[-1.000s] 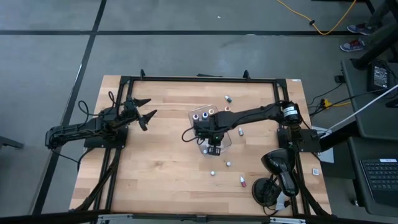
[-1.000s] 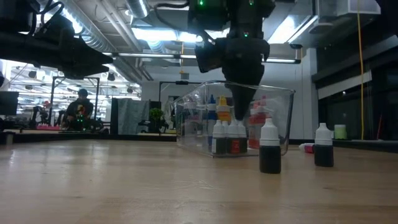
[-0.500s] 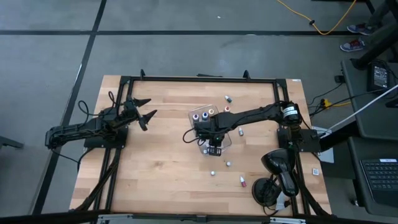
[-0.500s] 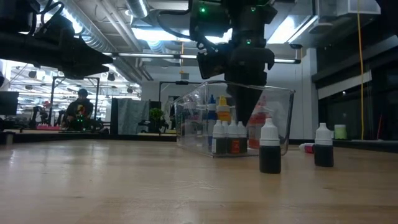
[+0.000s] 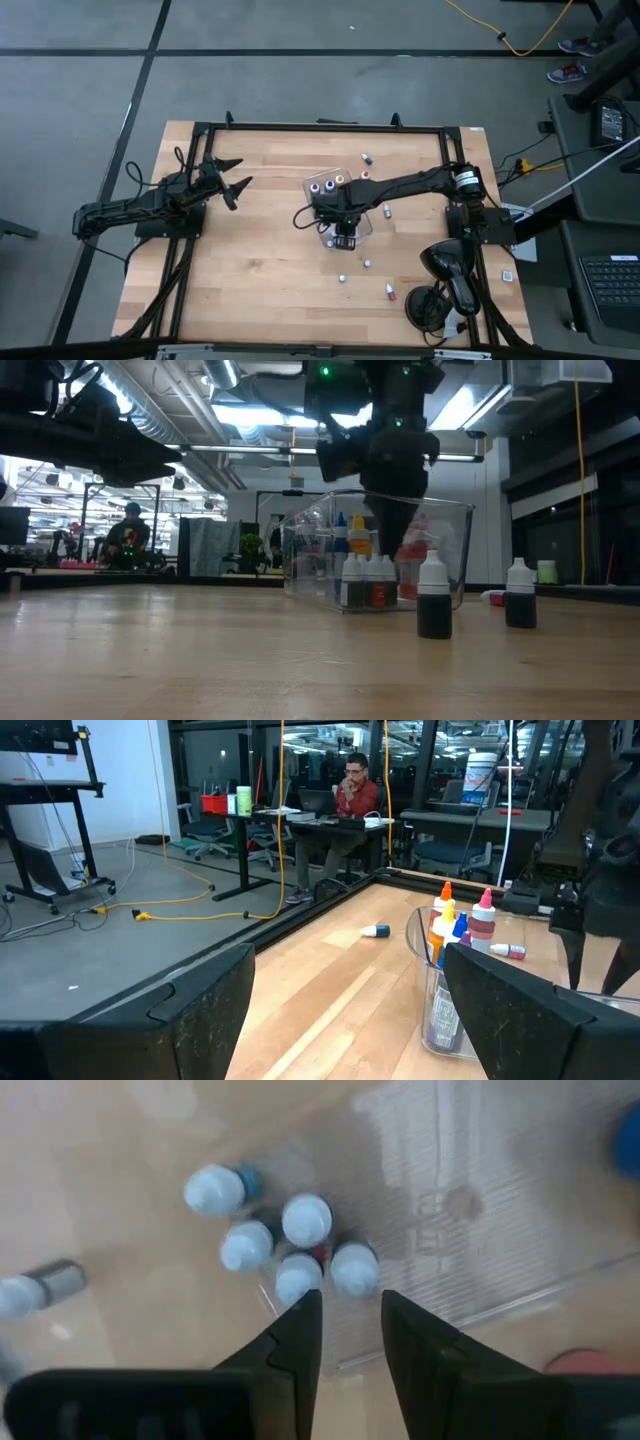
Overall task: Pick & Place food coloring
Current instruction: Put the right small black food coloring bottle into the bottom of the bin
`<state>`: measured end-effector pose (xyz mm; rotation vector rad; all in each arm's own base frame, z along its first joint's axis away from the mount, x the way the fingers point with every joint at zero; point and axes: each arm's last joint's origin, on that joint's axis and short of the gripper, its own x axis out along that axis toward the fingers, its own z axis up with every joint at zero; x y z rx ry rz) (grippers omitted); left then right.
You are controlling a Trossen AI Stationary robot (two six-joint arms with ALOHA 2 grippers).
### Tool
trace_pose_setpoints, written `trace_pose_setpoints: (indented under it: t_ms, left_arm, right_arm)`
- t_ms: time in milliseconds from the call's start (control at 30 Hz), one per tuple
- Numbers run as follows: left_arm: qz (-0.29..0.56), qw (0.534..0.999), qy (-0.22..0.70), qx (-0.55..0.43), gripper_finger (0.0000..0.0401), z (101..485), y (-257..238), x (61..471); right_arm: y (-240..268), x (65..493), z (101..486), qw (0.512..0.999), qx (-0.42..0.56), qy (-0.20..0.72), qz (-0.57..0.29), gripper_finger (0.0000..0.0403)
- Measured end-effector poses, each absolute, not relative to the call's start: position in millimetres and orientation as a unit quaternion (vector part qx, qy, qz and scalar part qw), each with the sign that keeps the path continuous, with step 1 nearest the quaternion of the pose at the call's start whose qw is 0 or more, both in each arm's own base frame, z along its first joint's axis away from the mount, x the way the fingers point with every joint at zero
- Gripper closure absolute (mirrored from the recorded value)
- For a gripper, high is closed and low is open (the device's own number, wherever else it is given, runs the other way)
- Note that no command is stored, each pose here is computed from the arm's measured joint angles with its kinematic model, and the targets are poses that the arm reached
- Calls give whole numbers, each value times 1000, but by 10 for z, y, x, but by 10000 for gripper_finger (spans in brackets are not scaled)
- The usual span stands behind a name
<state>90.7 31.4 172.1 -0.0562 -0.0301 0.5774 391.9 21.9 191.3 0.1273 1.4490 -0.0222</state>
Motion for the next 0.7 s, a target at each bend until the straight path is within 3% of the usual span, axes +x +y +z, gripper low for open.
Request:
trace_pose_setpoints:
  t_ms: [300,533,700]
  left_arm:
    - [285,958,-15,-28,81,1721,314,907]
    - [285,958,-15,-28,81,1721,314,907]
    - [285,958,-15,-28,81,1721,314,907]
  right_arm:
    - [231,3870,2434,779,72,622,-35,285]
    - [437,3637,2787,780,146,600,-100,194]
    - [668,3505,2886,749,253,589,-167,141]
